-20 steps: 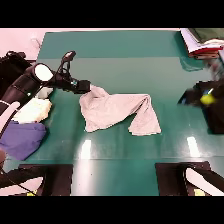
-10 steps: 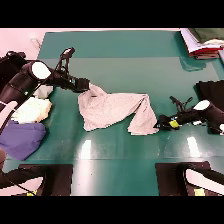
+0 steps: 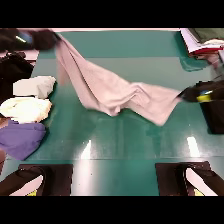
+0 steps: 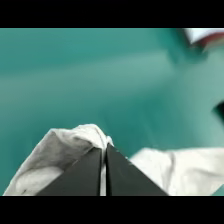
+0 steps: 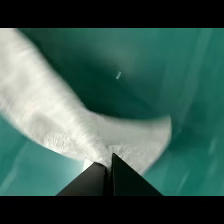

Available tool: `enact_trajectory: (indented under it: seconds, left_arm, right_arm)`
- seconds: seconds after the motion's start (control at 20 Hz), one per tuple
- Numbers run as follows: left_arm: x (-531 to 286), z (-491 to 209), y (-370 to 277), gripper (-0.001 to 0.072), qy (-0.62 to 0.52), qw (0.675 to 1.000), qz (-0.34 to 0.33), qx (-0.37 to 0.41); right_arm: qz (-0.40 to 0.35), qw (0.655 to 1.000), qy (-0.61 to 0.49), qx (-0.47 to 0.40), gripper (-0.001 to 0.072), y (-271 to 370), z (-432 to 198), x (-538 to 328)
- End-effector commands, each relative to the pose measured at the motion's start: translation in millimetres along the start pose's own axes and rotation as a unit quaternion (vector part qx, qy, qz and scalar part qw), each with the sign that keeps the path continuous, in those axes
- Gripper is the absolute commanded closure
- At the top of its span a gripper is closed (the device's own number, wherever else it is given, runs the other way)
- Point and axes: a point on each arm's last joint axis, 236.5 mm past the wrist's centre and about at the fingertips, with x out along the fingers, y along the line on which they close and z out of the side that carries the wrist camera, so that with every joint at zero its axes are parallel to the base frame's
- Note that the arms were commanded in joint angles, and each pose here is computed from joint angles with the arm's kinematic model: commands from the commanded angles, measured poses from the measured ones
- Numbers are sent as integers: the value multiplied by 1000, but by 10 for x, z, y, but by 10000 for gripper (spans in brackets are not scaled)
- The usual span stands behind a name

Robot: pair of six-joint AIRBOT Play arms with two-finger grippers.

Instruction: Fold the shirts.

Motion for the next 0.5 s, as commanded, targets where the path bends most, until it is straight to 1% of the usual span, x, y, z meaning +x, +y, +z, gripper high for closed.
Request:
enact_trajectory:
  seconds: [0.0, 0.1, 0.25, 0.35, 0.45]
  left_arm:
    - [-1252, 890, -585, 687, -151, 986, -17, 69]
    - [-1737, 1105, -824, 687, -202, 975, -28, 89]
    - [-2144, 1269, -1038, 687, -240, 964, -38, 110]
    - [-2184, 1289, -1051, 687, -245, 962, -37, 112]
    - [-2002, 1211, -967, 687, -222, 969, -33, 107]
  right_arm:
    - [-61, 986, -149, -53, 699, 214, 554, -1264]
    - [-84, 974, -199, -62, 700, 309, 667, -1694]
    - [-107, 967, -221, -67, 700, 368, 678, -2035]
    - [-113, 964, -233, -70, 700, 402, 723, -2154]
    - [-107, 968, -219, -53, 700, 382, 751, -2136]
